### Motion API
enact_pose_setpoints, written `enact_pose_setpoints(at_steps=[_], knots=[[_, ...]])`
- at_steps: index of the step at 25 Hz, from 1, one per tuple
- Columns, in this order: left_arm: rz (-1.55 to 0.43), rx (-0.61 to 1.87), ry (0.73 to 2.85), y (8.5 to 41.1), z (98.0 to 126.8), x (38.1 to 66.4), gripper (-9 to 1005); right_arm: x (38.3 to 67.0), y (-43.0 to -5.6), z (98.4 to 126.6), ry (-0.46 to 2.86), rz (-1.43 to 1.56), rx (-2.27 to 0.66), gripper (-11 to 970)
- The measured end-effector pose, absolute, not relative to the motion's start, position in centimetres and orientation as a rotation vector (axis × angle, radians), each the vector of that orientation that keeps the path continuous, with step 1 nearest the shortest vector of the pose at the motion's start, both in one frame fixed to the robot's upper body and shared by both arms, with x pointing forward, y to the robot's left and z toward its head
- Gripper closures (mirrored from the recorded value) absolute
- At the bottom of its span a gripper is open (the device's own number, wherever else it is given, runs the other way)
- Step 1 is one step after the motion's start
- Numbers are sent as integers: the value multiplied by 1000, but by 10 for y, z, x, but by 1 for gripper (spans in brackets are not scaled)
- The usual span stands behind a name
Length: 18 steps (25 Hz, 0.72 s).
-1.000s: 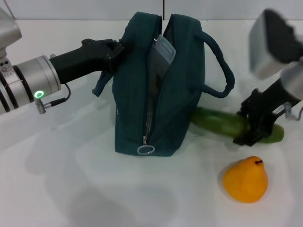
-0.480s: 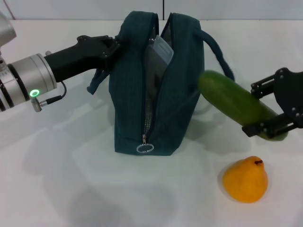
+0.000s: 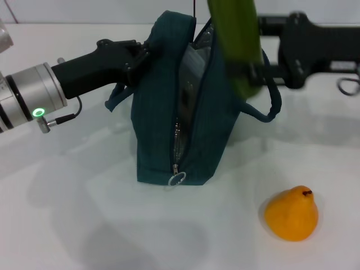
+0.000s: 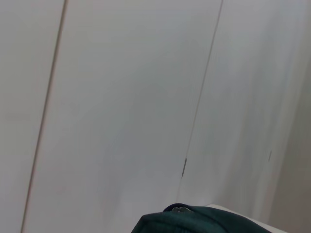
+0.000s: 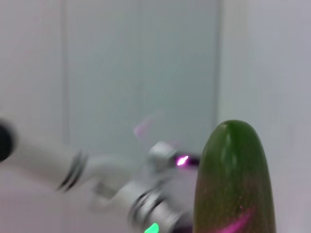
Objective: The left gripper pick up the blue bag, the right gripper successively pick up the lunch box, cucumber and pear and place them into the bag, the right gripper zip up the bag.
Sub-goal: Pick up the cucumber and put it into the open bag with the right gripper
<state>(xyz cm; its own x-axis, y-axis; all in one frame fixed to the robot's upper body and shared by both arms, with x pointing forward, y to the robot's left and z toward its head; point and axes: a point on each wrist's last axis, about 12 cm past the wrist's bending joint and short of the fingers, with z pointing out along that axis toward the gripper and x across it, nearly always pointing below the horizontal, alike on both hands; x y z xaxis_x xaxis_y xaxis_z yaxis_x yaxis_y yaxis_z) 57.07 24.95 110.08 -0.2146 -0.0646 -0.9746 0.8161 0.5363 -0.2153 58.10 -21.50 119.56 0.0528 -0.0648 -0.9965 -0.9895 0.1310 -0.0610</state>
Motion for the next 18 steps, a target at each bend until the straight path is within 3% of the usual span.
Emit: enact_pose_setpoints(at_steps=[6, 18], knots=[[-931, 672, 1577, 247, 1103, 572, 921, 597, -191, 1174, 1218, 1071, -967, 318], [-912, 683, 1570, 248, 1107, 575, 920, 610, -156, 1155, 1264, 1104, -920, 319]])
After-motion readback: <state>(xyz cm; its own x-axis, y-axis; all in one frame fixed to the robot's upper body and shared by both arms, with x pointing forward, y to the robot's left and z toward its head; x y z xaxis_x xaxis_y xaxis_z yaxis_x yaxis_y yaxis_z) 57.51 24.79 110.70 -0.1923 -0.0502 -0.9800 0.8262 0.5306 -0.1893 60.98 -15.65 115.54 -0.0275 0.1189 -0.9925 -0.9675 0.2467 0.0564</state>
